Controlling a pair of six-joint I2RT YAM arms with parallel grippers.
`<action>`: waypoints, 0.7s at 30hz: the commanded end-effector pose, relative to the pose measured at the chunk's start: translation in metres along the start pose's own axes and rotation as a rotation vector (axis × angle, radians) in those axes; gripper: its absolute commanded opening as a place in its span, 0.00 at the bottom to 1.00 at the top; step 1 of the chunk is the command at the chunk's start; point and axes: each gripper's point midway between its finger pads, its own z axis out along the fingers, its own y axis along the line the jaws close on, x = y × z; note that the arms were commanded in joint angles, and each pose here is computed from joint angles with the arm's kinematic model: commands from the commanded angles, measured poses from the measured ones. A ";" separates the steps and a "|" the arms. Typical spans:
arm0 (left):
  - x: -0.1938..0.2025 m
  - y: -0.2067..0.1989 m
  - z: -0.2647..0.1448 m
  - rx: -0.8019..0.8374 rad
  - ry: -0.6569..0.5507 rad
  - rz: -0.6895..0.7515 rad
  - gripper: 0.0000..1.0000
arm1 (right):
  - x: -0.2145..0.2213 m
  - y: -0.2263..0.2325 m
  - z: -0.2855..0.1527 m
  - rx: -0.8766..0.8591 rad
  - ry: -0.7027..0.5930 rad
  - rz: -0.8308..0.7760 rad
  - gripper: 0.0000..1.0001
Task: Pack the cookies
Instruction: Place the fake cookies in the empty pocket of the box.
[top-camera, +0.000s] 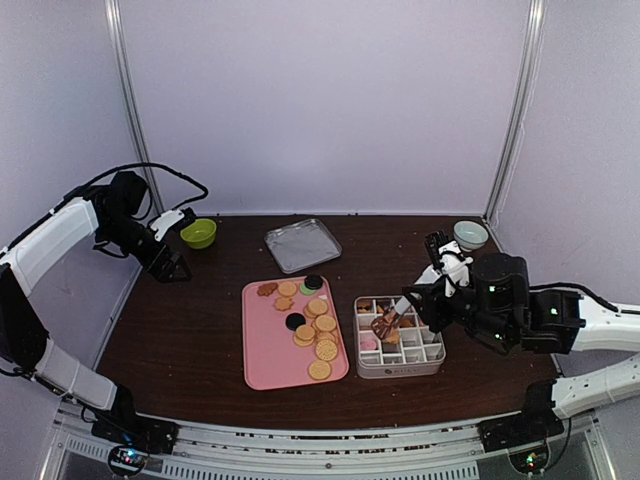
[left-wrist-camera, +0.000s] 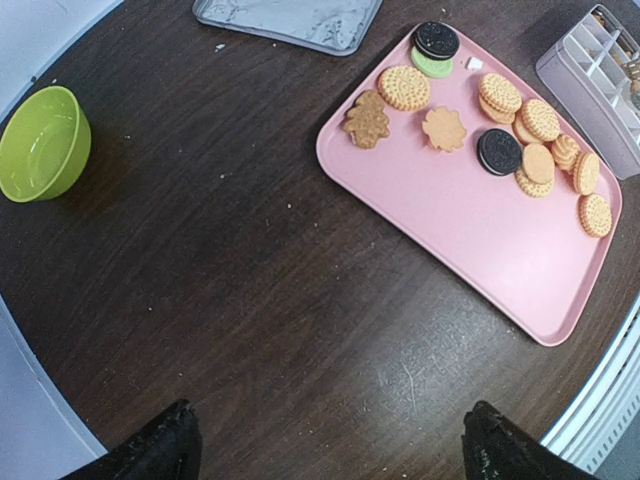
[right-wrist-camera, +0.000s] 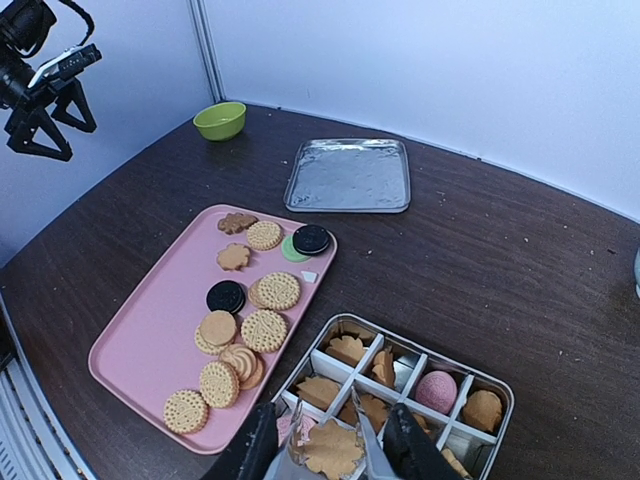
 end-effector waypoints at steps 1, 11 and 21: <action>-0.010 0.002 -0.007 -0.001 -0.038 0.017 0.94 | -0.022 0.002 -0.004 0.004 -0.048 0.002 0.36; -0.010 0.002 -0.008 -0.001 -0.034 0.018 0.94 | -0.021 0.002 -0.003 0.006 -0.041 -0.005 0.39; -0.011 0.003 -0.009 -0.007 -0.034 0.020 0.94 | -0.041 0.007 -0.003 0.006 -0.075 -0.034 0.33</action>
